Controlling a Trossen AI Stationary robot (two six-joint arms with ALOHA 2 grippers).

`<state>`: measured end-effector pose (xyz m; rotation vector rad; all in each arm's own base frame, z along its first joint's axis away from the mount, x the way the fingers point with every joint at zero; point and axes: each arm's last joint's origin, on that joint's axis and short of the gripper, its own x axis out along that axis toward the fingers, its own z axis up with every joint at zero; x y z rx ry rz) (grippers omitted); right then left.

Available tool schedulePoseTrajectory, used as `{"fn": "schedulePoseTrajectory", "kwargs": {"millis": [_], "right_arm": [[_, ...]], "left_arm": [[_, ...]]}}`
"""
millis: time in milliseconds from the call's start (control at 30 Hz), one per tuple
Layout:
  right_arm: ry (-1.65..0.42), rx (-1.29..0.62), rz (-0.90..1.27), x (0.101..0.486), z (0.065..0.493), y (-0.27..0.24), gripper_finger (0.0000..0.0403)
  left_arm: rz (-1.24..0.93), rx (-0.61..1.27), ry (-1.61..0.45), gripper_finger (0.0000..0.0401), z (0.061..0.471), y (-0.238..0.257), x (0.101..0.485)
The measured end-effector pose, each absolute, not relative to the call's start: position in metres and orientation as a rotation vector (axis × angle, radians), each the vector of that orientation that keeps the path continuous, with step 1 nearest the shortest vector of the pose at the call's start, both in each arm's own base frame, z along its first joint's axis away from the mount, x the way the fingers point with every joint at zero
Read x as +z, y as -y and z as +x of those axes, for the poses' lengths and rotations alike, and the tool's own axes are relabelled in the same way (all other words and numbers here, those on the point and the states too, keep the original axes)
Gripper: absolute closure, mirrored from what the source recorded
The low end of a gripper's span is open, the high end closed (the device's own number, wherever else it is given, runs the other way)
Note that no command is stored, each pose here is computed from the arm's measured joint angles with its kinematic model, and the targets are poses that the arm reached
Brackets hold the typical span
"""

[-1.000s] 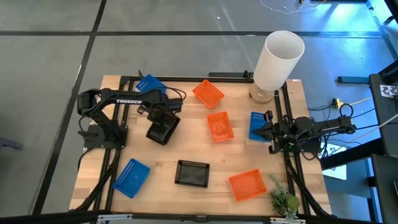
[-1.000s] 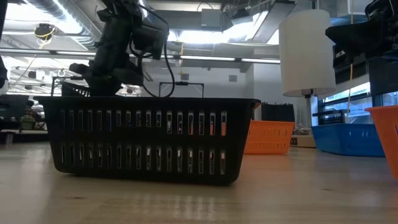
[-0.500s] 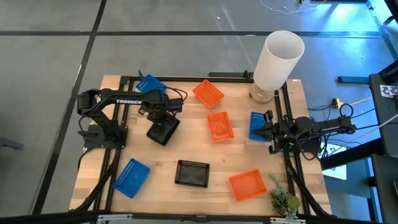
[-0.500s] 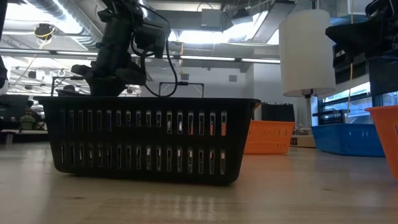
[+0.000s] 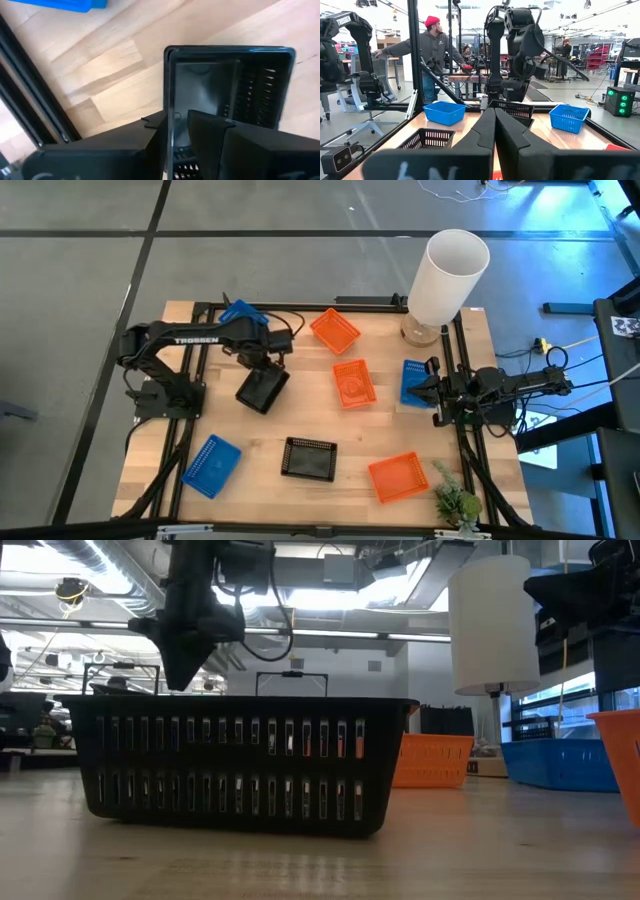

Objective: Stack baskets by color
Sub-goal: Stack the top right black bin on the top left black bin

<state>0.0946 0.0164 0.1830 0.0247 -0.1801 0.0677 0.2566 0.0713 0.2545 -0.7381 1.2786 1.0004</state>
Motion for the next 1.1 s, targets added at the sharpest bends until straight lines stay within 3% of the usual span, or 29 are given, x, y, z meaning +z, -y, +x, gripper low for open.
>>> {"fn": "schedulePoseTrajectory", "kwargs": {"millis": [333,633,900,1100], "right_arm": [[0.181,0.068,0.024,0.183,0.095,-0.016,0.0395],[0.181,0.067,0.021,0.183,0.095,-0.016,0.0395],[0.182,0.067,0.021,0.183,0.095,-0.016,0.0395],[0.201,0.068,0.033,0.186,0.094,-0.016,0.0395]], "left_arm": [[-0.692,1.012,-1.274,0.0396,0.260,-0.069,0.251],[-0.695,1.010,-1.276,0.0400,0.260,-0.069,0.250],[-0.693,1.022,-1.313,0.0401,0.253,-0.067,0.219],[-0.704,1.013,-1.265,0.0401,0.248,-0.066,0.228]]}}
